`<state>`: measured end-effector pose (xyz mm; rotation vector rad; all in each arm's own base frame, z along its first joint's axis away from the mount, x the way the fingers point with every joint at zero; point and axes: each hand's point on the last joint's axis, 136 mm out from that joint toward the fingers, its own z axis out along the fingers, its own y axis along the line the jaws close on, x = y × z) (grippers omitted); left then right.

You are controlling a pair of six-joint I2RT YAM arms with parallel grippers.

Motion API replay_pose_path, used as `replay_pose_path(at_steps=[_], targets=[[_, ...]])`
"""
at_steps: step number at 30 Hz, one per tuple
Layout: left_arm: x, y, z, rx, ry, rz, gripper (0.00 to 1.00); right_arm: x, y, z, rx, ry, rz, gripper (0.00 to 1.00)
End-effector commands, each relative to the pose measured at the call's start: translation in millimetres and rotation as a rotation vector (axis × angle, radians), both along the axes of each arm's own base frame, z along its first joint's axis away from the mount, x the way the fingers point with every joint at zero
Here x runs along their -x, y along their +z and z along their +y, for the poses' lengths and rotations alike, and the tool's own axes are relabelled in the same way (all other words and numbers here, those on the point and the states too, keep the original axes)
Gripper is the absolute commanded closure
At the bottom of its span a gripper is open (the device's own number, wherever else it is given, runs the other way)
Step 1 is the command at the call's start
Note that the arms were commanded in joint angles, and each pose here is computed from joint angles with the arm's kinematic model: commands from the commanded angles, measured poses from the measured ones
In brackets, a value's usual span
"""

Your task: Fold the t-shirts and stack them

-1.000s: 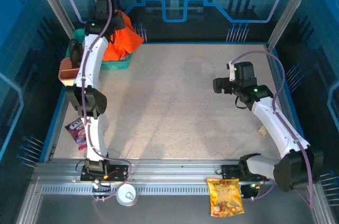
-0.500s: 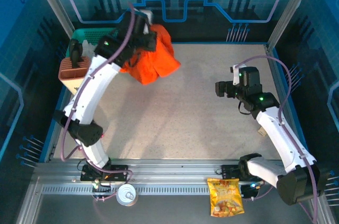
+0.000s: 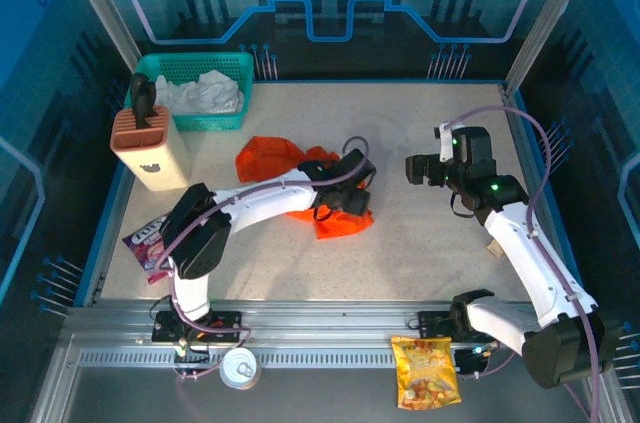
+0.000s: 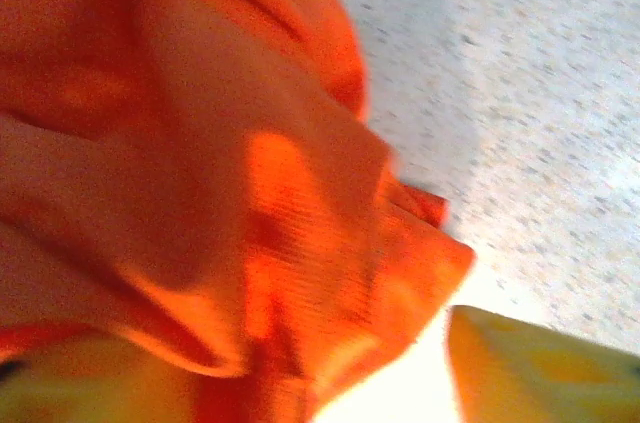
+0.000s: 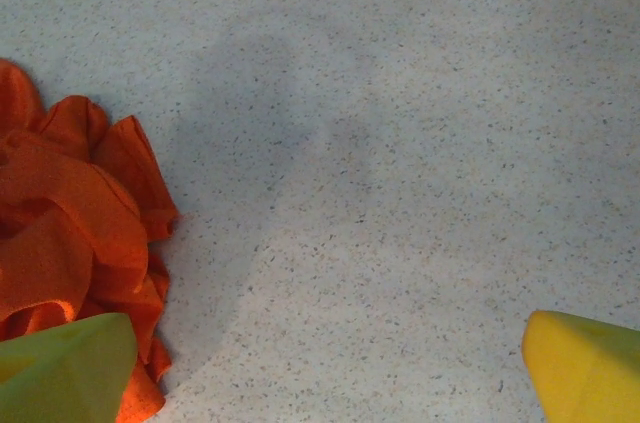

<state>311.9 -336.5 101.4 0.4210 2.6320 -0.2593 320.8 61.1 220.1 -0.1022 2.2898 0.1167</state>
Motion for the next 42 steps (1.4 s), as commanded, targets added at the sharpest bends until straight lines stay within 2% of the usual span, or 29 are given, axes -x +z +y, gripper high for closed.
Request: replay_pose_path(at_steps=[1, 6, 9, 14, 18, 21, 25, 29, 31, 33, 35, 37, 38, 40, 42], targets=[[-12, 44, 11, 0.053, 0.075, -0.117, 0.01, -1, -7, 15, -0.031, 0.035, 0.053, 0.0], [-13, 98, 67, -0.049, 0.188, -0.25, 0.0, -17, -29, 62, -0.04, 0.122, 0.116, 0.0], [-10, 112, 121, -0.1, 0.321, -0.243, 0.01, -27, -41, 101, -0.038, 0.184, 0.156, 0.01], [2, 102, 210, -0.061, 0.554, -0.167, 0.01, -44, -47, 187, 0.076, 0.347, 0.183, 0.01], [16, 81, 241, 0.015, 0.645, -0.11, 0.01, -64, -67, 236, 0.225, 0.417, 0.227, 0.01], [22, 63, 242, 0.061, 0.66, -0.064, 0.01, -77, -98, 252, 0.309, 0.423, 0.3, 0.04], [20, 22, 232, 0.113, 0.668, 0.013, 0.01, -84, -132, 260, 0.346, 0.407, 0.365, 0.08], [4, -30, 201, 0.191, 0.645, 0.121, 0.01, -84, -145, 248, 0.355, 0.345, 0.391, 0.25], [-4, -52, 189, 0.194, 0.637, 0.169, 0.01, -81, -144, 241, 0.336, 0.324, 0.393, 0.29], [-12, -66, 180, 0.196, 0.635, 0.172, 0.01, -76, -136, 232, 0.31, 0.304, 0.378, 0.35], [-20, -75, 174, 0.21, 0.634, 0.166, 0.02, -71, -131, 220, 0.276, 0.27, 0.371, 0.47], [-27, -83, 168, 0.219, 0.629, 0.171, 0.09, -63, -129, 207, 0.228, 0.226, 0.375, 0.62], [-31, -86, 164, 0.226, 0.623, 0.17, 0.17, -58, -130, 199, 0.199, 0.199, 0.378, 0.71], [-39, -89, 155, 0.245, 0.591, 0.16, 0.44, -45, -131, 184, 0.149, 0.14, 0.378, 0.82], [-49, -85, 147, 0.249, 0.543, 0.134, 0.79, -29, -133, 163, 0.085, 0.051, 0.376, 0.88]])
